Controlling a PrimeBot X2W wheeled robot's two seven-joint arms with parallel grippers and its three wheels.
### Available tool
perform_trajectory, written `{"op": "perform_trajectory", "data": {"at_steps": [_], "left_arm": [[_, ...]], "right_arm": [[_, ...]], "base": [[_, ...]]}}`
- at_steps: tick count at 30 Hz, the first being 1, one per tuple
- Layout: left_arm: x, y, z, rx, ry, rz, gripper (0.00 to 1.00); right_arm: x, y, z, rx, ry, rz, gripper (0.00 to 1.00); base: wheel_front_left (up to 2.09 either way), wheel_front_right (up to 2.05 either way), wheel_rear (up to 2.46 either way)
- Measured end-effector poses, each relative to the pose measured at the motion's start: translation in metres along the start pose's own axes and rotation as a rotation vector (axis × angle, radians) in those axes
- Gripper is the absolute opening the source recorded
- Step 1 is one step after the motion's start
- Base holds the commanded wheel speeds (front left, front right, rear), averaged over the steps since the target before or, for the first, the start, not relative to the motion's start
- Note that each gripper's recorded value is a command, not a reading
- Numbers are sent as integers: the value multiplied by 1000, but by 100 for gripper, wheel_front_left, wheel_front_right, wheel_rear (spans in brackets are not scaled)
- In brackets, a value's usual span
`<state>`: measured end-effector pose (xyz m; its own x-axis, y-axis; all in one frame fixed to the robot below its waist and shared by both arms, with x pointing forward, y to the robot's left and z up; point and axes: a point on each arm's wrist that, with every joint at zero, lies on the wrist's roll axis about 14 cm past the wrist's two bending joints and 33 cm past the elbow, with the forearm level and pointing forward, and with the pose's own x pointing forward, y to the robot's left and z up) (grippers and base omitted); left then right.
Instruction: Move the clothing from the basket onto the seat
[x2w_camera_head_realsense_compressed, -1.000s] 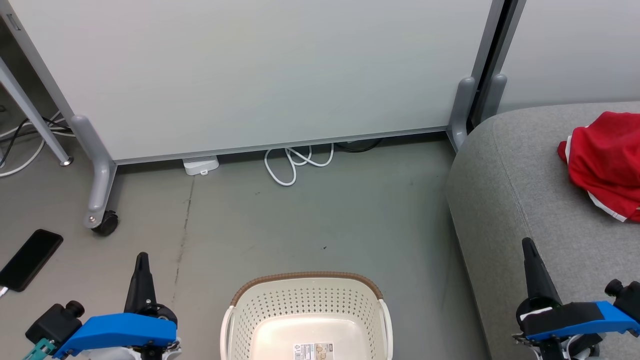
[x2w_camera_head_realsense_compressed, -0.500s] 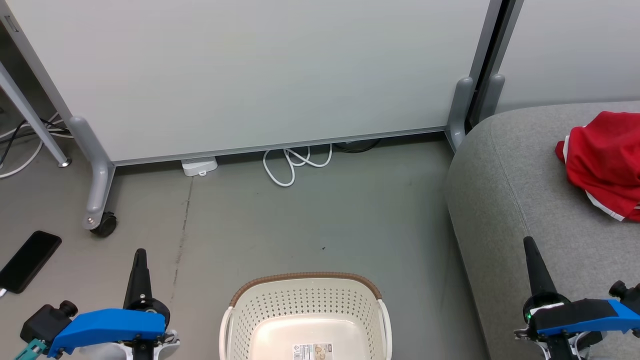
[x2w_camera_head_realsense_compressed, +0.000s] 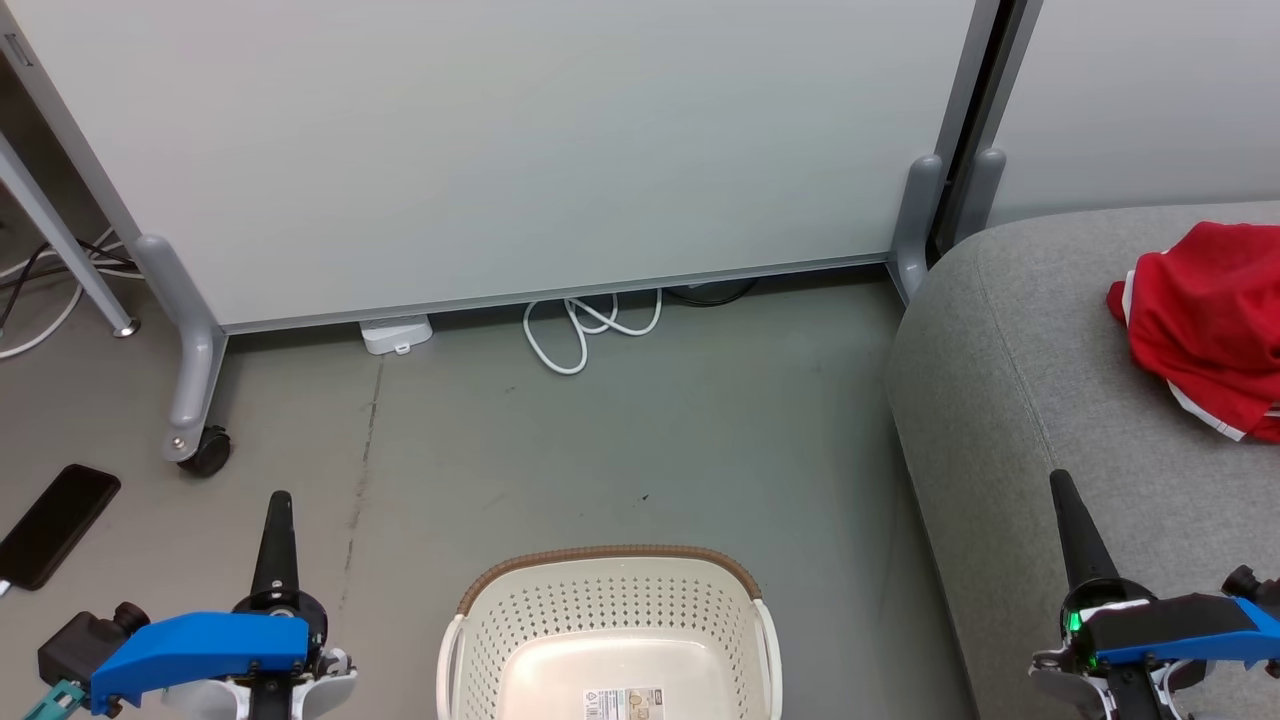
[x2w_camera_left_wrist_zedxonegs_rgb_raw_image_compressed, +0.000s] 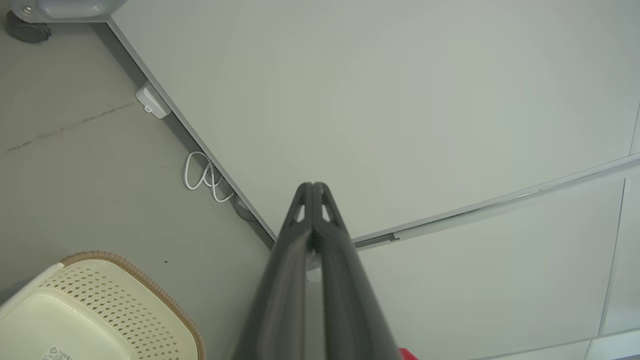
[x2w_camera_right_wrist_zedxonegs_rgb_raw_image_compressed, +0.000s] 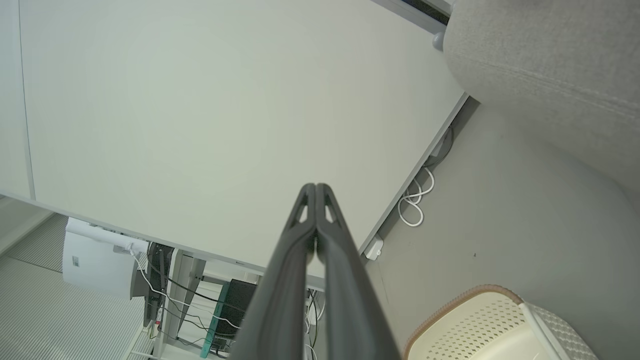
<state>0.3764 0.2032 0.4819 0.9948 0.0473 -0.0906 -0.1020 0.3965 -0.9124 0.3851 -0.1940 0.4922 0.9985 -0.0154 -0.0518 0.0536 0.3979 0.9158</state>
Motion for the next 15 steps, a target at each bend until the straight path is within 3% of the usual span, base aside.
{"op": "perform_trajectory", "data": {"at_steps": [15], "left_arm": [[3,-7,1,-135,9,-26,0]], "right_arm": [[1,3,3,135,2,10,0]], "base": [[0,0,0]]}}
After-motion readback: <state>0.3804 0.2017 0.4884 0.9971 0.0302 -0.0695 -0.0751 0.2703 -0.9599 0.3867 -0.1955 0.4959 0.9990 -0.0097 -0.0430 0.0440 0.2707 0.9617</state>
